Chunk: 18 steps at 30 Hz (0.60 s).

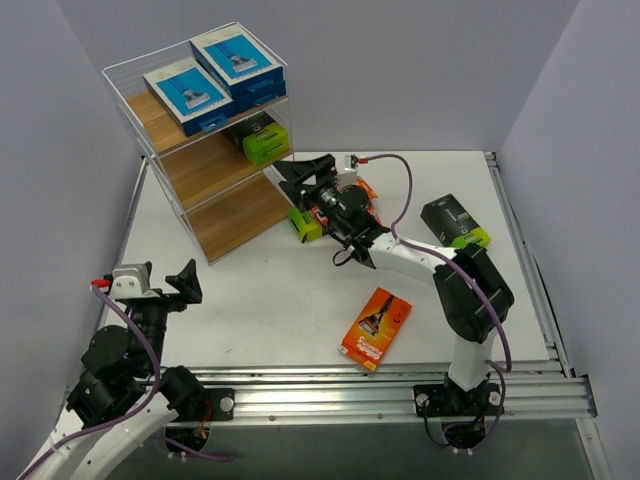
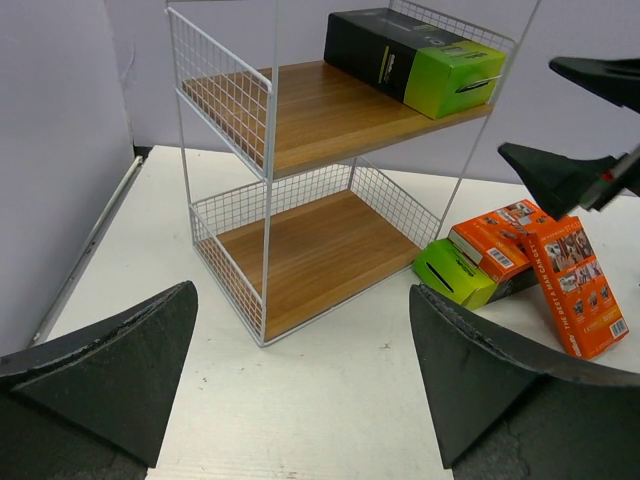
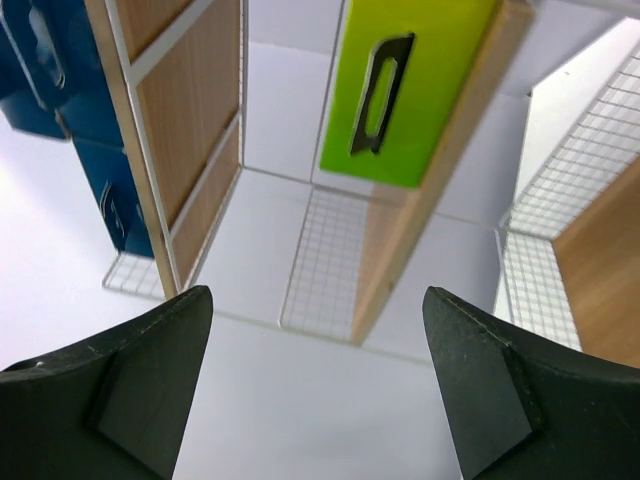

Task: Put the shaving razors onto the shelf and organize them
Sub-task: Place the shaving razor onto shelf, then grab a shaving razor with the right arm

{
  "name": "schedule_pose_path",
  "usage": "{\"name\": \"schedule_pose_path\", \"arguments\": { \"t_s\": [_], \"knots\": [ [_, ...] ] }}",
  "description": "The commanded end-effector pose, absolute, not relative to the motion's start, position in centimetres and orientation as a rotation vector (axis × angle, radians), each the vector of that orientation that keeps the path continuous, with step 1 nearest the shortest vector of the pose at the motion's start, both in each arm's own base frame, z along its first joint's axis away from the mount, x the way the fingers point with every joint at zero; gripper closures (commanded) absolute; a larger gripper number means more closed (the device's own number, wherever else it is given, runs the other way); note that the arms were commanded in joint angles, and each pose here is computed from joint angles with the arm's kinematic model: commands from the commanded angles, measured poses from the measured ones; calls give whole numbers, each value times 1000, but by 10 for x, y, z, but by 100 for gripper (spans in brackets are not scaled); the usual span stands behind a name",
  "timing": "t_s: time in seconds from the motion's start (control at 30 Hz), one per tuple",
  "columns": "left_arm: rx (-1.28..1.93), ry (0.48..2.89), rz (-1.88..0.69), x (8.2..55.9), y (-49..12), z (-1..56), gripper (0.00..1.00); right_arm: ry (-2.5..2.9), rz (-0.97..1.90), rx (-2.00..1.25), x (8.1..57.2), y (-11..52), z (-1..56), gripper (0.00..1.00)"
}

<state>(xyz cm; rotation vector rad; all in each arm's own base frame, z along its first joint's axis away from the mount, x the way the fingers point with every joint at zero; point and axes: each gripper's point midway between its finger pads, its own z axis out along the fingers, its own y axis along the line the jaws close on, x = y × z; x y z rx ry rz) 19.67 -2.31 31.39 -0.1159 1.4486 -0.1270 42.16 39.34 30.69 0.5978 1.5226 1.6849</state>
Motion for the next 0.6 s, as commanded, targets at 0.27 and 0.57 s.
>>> {"name": "schedule_pose_path", "arguments": {
  "t_s": [0.27, 0.57],
  "knots": [
    [-117, 1452, -101, 200, -23, 321, 4, 1665, 1485, 427, 362, 305, 272, 20],
    [-114, 1452, -95, 201, -23, 320, 4, 1874, 1038, 517, 340, 227, 206, 36]
  ]
}}
